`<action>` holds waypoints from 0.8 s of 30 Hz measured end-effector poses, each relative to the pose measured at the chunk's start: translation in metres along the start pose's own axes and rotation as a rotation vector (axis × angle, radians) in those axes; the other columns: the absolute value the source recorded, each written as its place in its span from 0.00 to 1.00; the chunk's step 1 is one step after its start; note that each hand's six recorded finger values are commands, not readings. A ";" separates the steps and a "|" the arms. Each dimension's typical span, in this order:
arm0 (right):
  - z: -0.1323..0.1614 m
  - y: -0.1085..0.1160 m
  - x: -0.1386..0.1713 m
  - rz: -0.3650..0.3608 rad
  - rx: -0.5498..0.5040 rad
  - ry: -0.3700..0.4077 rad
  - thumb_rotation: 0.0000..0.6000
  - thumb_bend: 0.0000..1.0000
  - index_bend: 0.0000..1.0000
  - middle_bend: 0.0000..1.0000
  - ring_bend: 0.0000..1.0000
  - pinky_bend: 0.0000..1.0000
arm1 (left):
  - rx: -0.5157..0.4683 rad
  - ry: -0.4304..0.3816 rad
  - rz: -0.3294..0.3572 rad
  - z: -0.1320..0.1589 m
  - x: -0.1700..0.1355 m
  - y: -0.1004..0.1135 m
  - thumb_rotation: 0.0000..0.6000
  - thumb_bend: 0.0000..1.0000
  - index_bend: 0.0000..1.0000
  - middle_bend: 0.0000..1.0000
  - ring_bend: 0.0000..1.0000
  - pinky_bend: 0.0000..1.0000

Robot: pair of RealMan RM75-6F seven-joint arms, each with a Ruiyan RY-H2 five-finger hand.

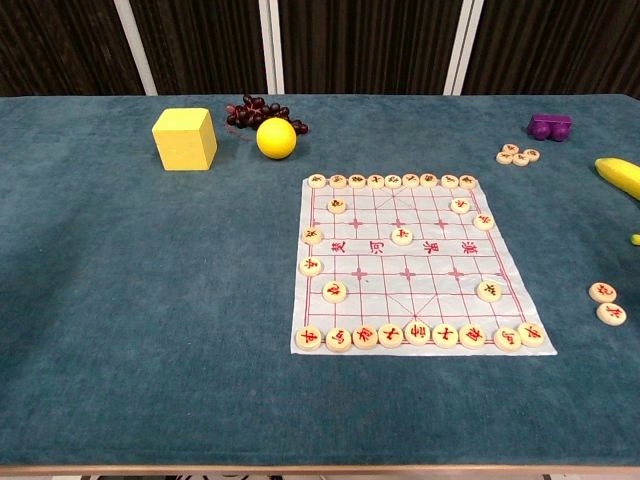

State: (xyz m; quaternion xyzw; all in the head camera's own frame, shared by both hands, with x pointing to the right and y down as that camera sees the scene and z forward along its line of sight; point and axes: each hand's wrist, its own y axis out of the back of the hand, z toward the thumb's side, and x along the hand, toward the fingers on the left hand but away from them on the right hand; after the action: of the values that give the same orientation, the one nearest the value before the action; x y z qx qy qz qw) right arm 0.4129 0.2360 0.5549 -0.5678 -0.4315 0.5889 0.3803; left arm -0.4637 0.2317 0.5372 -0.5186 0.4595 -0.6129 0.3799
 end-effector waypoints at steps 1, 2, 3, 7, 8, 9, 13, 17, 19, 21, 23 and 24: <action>0.001 0.000 0.000 0.000 -0.002 0.001 1.00 0.37 0.14 0.00 0.00 0.04 | -0.001 -0.001 0.001 0.000 -0.001 0.000 1.00 0.03 0.05 0.00 0.00 0.07; 0.001 0.000 0.000 -0.001 -0.001 0.000 1.00 0.37 0.14 0.00 0.00 0.04 | -0.002 -0.001 0.001 0.000 -0.001 0.001 1.00 0.03 0.05 0.00 0.00 0.07; 0.001 0.000 0.000 -0.002 -0.001 -0.001 1.00 0.37 0.14 0.00 0.00 0.04 | -0.003 -0.001 0.002 0.000 -0.002 0.001 1.00 0.03 0.05 0.00 0.00 0.07; 0.001 0.001 0.001 -0.005 -0.001 0.001 1.00 0.37 0.14 0.00 0.00 0.04 | -0.006 0.001 0.005 0.000 -0.002 0.003 1.00 0.03 0.05 0.00 0.00 0.07; 0.001 0.001 0.002 -0.005 -0.003 0.001 1.00 0.37 0.14 0.00 0.00 0.04 | -0.007 0.000 0.007 0.000 -0.003 0.004 1.00 0.03 0.05 0.00 0.00 0.07; 0.002 0.001 0.002 -0.004 -0.004 0.000 1.00 0.37 0.14 0.00 0.00 0.04 | -0.009 -0.001 0.008 0.000 -0.003 0.004 1.00 0.03 0.05 0.00 0.00 0.07; 0.002 0.001 0.002 -0.001 -0.008 0.001 1.00 0.37 0.14 0.00 0.00 0.04 | -0.014 -0.003 0.007 0.000 -0.003 0.005 1.00 0.03 0.05 0.00 0.00 0.07; 0.003 0.002 0.003 0.000 -0.023 -0.002 1.00 0.37 0.14 0.00 0.00 0.04 | -0.016 -0.002 0.007 -0.001 -0.004 0.005 1.00 0.03 0.05 0.00 0.00 0.07; 0.002 0.003 0.003 0.000 -0.026 -0.008 1.00 0.37 0.14 0.00 0.00 0.04 | -0.016 -0.001 0.009 -0.001 -0.004 0.006 1.00 0.03 0.05 0.00 0.00 0.07; 0.001 0.003 0.003 -0.001 -0.029 -0.010 1.00 0.37 0.14 0.00 0.00 0.04 | -0.019 0.000 0.011 -0.001 -0.004 0.007 1.00 0.03 0.05 0.00 0.00 0.07; 0.001 0.003 0.002 -0.001 -0.034 -0.012 1.00 0.37 0.14 0.00 0.00 0.04 | -0.021 0.002 0.014 -0.002 -0.004 0.008 1.00 0.03 0.05 0.00 0.00 0.07; 0.001 0.004 0.002 -0.001 -0.037 -0.013 1.00 0.37 0.14 0.00 0.00 0.04 | -0.020 0.002 0.014 -0.002 -0.004 0.008 1.00 0.03 0.05 0.00 0.00 0.07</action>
State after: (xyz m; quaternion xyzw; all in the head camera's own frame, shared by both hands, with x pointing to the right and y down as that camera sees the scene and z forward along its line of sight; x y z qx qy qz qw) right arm 0.4120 0.2369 0.5508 -0.5708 -0.4451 0.5843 0.3670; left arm -0.4647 0.2340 0.5286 -0.5188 0.4696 -0.6059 0.3785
